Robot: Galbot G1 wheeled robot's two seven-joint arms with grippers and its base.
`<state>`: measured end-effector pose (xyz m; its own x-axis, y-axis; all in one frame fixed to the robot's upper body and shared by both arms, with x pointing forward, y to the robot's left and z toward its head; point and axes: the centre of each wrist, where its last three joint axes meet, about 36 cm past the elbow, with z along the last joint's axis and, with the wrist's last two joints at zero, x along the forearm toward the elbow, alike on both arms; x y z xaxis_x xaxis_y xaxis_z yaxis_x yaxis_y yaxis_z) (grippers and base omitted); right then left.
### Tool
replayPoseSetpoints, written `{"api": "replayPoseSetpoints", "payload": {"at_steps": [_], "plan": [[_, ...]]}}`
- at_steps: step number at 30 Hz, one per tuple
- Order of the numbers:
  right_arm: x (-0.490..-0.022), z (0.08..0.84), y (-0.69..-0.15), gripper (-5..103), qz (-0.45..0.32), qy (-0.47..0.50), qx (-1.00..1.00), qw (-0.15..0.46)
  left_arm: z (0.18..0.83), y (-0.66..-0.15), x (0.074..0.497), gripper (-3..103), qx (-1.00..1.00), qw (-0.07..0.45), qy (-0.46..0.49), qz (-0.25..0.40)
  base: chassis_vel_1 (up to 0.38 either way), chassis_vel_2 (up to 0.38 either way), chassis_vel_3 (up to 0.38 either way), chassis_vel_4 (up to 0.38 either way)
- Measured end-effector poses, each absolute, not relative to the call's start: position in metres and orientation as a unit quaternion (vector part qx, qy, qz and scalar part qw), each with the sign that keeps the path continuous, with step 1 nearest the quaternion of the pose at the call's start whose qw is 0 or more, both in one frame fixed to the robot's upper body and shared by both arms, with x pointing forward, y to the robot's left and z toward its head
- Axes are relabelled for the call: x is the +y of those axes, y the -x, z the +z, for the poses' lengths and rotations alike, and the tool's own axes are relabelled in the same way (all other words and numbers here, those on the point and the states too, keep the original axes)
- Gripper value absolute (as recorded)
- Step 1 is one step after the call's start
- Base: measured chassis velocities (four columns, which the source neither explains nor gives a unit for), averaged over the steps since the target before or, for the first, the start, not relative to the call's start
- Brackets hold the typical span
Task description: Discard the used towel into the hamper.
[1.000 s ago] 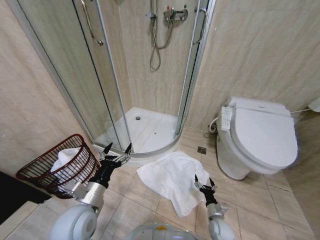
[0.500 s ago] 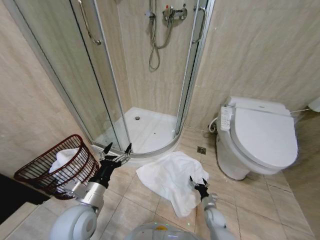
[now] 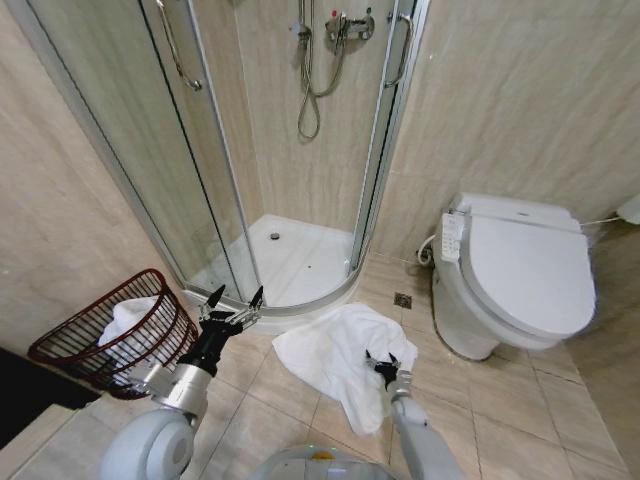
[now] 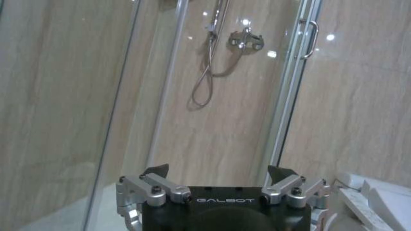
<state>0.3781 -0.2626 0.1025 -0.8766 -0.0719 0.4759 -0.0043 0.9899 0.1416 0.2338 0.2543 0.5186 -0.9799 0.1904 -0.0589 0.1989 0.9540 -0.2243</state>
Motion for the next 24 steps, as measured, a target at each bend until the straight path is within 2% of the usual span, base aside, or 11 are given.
{"api": "replayPoseSetpoints", "payload": {"at_steps": [1,3,6,15,17,19,24], "plan": [[-0.265,0.1,-0.376,92,-0.068,-0.017,-0.965,0.251,0.519,-0.234,0.254,100,0.988,0.018,-0.098,-0.115,0.0,0.0,0.0,0.0],[-0.264,0.096,-0.372,84,-0.075,-0.008,-0.964,0.256,0.519,-0.234,0.254,100,0.988,0.018,-0.098,-0.115,0.0,0.0,0.0,0.0],[-0.258,0.093,-0.368,81,-0.083,0.0,-0.962,0.259,0.519,-0.234,0.254,100,0.988,0.018,-0.098,-0.115,0.0,0.0,0.0,0.0],[-0.258,0.092,-0.354,53,-0.085,0.003,-0.964,0.252,0.519,-0.234,0.254,100,0.988,0.018,-0.098,-0.115,0.0,0.0,0.0,0.0],[-0.26,0.095,-0.354,53,-0.082,0.001,-0.966,0.247,0.519,-0.234,0.254,100,0.988,0.018,-0.098,-0.115,0.0,0.0,0.0,0.0],[-0.264,0.104,-0.352,41,-0.059,-0.009,-0.97,0.234,0.519,-0.234,0.254,100,0.988,0.018,-0.098,-0.115,0.0,0.0,0.0,0.0],[-0.264,0.116,-0.353,33,-0.052,-0.012,-0.974,0.218,0.519,-0.234,0.254,100,0.988,0.018,-0.098,-0.115,0.0,0.0,0.0,0.0]]}}
